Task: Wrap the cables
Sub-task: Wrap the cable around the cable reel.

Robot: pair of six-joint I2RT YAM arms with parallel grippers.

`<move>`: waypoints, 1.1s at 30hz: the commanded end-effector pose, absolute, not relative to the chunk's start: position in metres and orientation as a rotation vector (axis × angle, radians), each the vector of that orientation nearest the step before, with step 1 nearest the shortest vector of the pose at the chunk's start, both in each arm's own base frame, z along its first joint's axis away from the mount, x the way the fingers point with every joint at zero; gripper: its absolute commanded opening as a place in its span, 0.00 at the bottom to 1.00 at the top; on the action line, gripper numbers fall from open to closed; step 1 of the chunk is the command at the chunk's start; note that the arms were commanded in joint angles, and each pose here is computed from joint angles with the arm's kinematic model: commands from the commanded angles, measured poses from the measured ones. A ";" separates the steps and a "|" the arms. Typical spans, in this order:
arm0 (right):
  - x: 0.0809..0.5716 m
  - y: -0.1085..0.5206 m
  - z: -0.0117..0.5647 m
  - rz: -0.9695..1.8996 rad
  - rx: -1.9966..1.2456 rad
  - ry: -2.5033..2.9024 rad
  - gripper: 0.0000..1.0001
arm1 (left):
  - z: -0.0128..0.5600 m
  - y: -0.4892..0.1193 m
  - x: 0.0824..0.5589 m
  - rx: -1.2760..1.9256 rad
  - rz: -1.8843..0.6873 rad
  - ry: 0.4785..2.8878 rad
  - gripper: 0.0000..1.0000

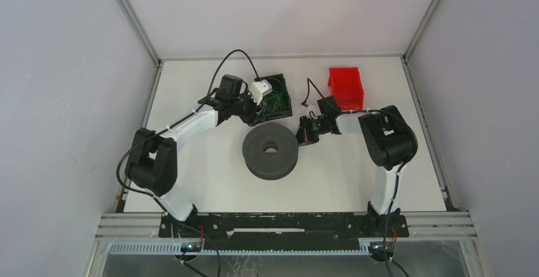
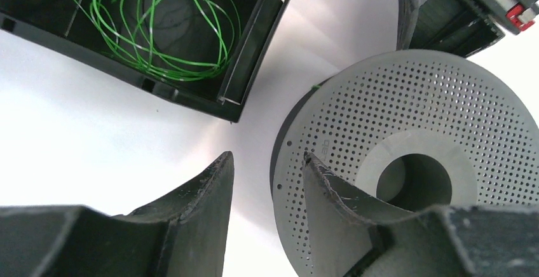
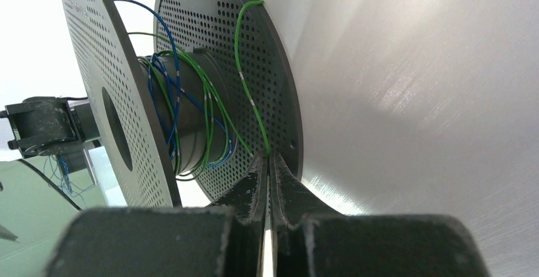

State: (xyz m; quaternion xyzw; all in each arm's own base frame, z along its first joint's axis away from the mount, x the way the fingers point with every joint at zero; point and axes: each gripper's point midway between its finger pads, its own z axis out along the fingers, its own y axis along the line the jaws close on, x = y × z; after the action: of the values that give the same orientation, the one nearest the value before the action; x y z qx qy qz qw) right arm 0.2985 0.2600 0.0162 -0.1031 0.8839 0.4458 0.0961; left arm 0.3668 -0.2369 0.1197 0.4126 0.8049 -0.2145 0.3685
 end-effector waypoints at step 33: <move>0.300 0.266 0.034 1.313 -0.349 2.551 0.03 | 0.083 -0.262 0.205 1.874 -0.328 1.640 1.00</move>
State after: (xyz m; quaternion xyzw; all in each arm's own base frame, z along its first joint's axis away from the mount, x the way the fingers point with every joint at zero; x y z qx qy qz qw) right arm 0.2919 0.2637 0.0163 -0.0986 0.8848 0.4467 0.0891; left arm 0.1953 -0.2663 0.0860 0.6985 0.6292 -0.1637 0.2990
